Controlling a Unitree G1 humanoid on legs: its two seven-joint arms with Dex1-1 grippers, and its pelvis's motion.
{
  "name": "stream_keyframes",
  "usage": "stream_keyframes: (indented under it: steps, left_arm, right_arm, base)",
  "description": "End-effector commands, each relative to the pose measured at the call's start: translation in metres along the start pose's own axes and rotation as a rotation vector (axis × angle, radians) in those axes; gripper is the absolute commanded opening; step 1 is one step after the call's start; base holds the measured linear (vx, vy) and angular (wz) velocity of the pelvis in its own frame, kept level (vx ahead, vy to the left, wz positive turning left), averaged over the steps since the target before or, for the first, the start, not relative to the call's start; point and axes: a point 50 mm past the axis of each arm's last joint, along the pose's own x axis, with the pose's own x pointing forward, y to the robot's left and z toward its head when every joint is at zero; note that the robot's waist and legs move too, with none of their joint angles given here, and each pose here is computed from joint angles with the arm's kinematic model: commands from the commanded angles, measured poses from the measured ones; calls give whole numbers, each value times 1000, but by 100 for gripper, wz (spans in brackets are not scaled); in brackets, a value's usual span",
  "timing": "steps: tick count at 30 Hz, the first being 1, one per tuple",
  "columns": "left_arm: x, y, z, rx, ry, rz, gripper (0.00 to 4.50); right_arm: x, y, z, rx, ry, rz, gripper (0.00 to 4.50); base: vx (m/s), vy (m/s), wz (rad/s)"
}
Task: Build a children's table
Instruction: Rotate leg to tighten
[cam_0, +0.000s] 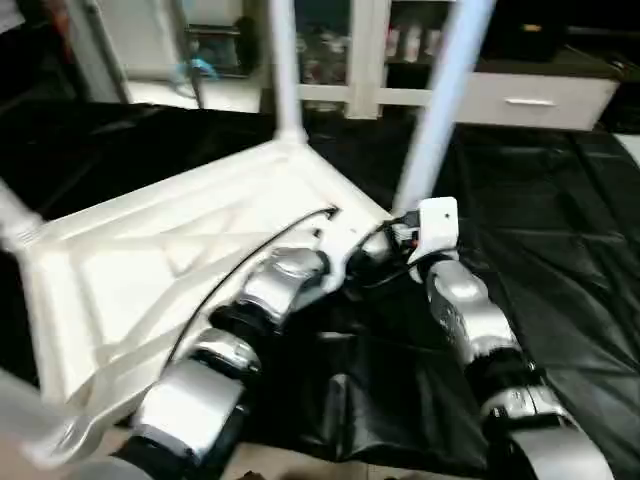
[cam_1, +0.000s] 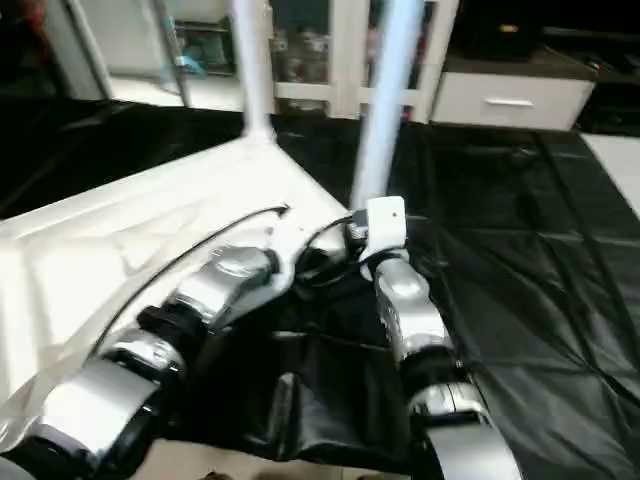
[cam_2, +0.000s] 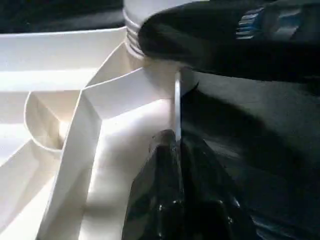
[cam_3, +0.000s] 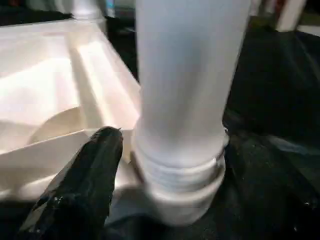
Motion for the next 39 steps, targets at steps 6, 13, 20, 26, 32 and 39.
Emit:
stream_keyframes:
  steps: [6, 13, 20, 26, 32, 39]
  left_arm:
    - [-10, -5, -18, 47, 57, -187, 0]
    - [-31, -14, -28, 179, 124, -507, 0]
    - [-47, -19, -36, 210, 181, -664, 0]
    - [-51, -19, -37, 190, 181, -660, 0]
    - [-55, -18, -36, 186, 184, -649, 0]
    - [-59, -18, -39, 178, 196, -642, 0]
  right_arm:
    - [-20, -8, 15, -203, -1, 409, 419]
    - [-55, -40, 13, -267, 122, 647, 419]
    - [-73, -44, 12, -271, 194, 782, 419]
    - [-78, -36, 6, -289, 247, 887, 419]
    - [-69, -33, 6, -312, 249, 888, 419]
    - [-64, -30, 8, -298, 235, 885, 376]
  base:
    - [0, 0, 0]
    - [0, 0, 0]
    - [0, 0, 0]
    - [0, 0, 0]
    - [0, 0, 0]
    - [0, 0, 0]
